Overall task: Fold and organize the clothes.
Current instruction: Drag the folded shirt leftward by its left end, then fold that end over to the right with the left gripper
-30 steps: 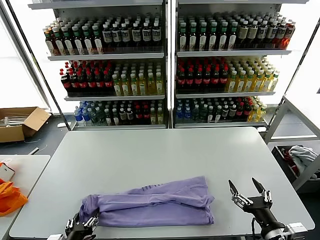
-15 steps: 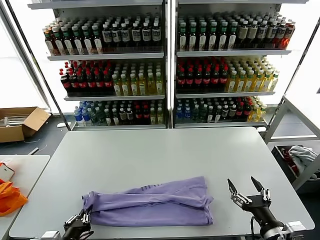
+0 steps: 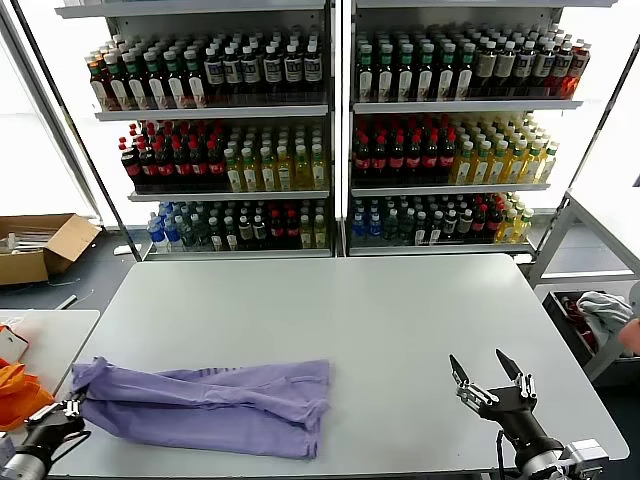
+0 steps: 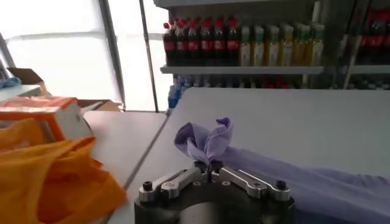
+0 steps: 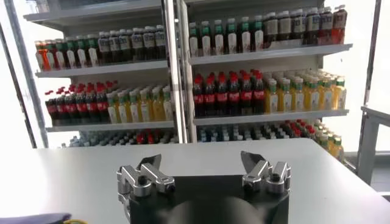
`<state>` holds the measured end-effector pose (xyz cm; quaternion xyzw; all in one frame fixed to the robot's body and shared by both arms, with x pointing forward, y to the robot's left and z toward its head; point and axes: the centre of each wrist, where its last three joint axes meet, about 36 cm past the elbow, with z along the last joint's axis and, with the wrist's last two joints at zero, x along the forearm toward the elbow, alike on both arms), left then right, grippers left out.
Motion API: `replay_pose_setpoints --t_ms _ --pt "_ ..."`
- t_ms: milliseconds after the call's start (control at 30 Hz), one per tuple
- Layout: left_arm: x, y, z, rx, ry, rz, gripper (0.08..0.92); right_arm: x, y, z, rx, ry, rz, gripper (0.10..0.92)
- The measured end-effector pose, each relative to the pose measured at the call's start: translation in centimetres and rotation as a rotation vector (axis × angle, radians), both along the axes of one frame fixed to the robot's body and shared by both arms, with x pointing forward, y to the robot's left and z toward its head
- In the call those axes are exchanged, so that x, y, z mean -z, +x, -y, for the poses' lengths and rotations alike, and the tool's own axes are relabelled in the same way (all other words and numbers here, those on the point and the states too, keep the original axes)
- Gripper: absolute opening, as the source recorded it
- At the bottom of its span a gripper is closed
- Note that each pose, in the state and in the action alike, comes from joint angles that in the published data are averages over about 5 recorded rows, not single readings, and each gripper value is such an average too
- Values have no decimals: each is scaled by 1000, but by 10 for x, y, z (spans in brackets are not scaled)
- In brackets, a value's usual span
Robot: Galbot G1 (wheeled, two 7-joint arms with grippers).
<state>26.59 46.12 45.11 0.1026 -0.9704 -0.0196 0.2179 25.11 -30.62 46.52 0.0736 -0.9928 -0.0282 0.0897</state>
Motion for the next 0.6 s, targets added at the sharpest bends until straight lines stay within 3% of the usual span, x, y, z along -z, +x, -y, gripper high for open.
replay_pose_setpoints --t_ms 133,233,400,600 --pt "-19 5 -13 1 41 26 91 -2 -1 -4 -2 1 4 823" --pt "-30 10 2 42 37 59 91 -3 -2 -6 -6 0 4 823" --pt "-37 17 61 172 -25 104 91 -6 -6 -7 -4 -2 4 823" --pt "-29 14 129 345 -115 89 91 -5 -10 -5 7 -4 0 823"
